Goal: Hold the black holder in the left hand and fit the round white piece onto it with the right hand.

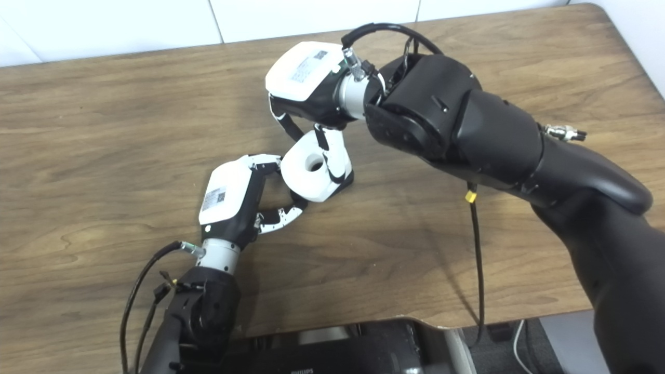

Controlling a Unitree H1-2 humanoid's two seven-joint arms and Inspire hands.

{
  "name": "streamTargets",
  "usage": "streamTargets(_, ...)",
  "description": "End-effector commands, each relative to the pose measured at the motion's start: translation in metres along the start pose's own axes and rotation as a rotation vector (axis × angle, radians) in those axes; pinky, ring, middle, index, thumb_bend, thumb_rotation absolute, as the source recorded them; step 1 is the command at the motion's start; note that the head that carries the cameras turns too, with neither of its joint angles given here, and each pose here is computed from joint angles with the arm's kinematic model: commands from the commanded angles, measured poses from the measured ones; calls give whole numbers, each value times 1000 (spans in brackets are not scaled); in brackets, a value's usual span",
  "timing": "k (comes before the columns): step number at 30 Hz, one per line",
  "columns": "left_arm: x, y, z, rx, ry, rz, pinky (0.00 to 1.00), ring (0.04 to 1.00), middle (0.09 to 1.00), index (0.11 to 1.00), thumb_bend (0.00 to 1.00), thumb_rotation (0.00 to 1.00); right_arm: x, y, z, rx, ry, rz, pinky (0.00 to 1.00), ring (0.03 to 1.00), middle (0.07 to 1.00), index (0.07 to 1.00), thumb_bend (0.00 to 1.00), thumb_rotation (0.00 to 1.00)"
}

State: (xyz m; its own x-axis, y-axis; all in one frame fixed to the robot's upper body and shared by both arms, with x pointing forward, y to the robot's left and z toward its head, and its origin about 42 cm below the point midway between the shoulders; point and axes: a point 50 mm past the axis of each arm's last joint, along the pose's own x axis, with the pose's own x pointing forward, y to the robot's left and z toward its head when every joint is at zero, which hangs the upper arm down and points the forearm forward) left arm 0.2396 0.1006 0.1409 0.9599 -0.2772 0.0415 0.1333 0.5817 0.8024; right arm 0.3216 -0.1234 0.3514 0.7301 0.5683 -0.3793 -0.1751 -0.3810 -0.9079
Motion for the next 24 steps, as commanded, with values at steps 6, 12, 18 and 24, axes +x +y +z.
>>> streamTargets(6, 5, 12, 10, 1, -48, 55, 877, 812, 746, 483, 520, 55, -5, -4, -11, 8, 84, 49, 671, 948, 850, 542, 961, 158)
streamTargets(12, 5, 13, 11, 4, -49, 53, 886, 815, 747, 483, 520, 54, -3, -1, -14, 12, 111, 55, 665, 947, 839, 525, 952, 139)
streamTargets(18, 5, 13, 11, 8, -52, 53, 882, 812, 746, 483, 520, 54, -1, 0, -18, 38, 131, 53, 672, 948, 850, 506, 959, 128)
streamTargets(24, 5, 13, 11, 9, -54, 53, 870, 811, 745, 483, 520, 54, -1, 1, -21, 55, 143, 53, 689, 945, 832, 477, 642, 142)
